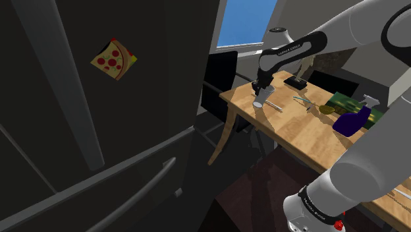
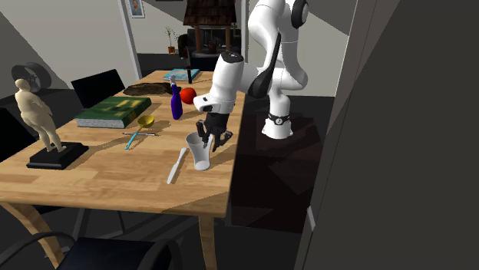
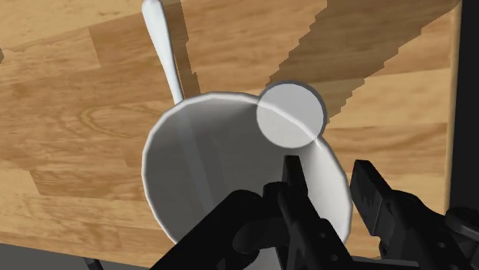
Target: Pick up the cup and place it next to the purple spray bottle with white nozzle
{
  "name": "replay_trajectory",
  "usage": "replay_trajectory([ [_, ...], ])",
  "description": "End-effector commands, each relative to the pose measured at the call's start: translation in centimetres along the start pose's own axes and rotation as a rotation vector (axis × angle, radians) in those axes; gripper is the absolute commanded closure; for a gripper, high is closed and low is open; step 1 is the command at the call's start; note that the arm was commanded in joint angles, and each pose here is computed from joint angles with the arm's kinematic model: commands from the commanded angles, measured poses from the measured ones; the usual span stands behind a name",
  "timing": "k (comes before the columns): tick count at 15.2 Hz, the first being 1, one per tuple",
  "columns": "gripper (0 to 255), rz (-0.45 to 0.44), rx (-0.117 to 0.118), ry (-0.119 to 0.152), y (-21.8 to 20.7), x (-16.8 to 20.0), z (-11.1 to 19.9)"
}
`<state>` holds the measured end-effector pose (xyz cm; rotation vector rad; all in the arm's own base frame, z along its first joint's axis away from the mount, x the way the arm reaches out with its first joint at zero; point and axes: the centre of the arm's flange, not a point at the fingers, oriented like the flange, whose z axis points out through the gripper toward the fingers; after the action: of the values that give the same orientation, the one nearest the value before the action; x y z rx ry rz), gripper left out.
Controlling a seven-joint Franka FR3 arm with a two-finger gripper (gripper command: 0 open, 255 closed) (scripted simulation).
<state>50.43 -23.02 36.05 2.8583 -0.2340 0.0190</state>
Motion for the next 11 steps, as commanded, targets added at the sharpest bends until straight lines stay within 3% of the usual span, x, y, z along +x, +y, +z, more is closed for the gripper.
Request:
replay_trajectory([
  [1,255,0.000,0.000,0.000,0.0,0.0,0.0],
  [8,255,0.000,0.000,0.000,0.0,0.0,0.0],
  [11,255,0.000,0.000,0.000,0.4,0.1,-1.5],
])
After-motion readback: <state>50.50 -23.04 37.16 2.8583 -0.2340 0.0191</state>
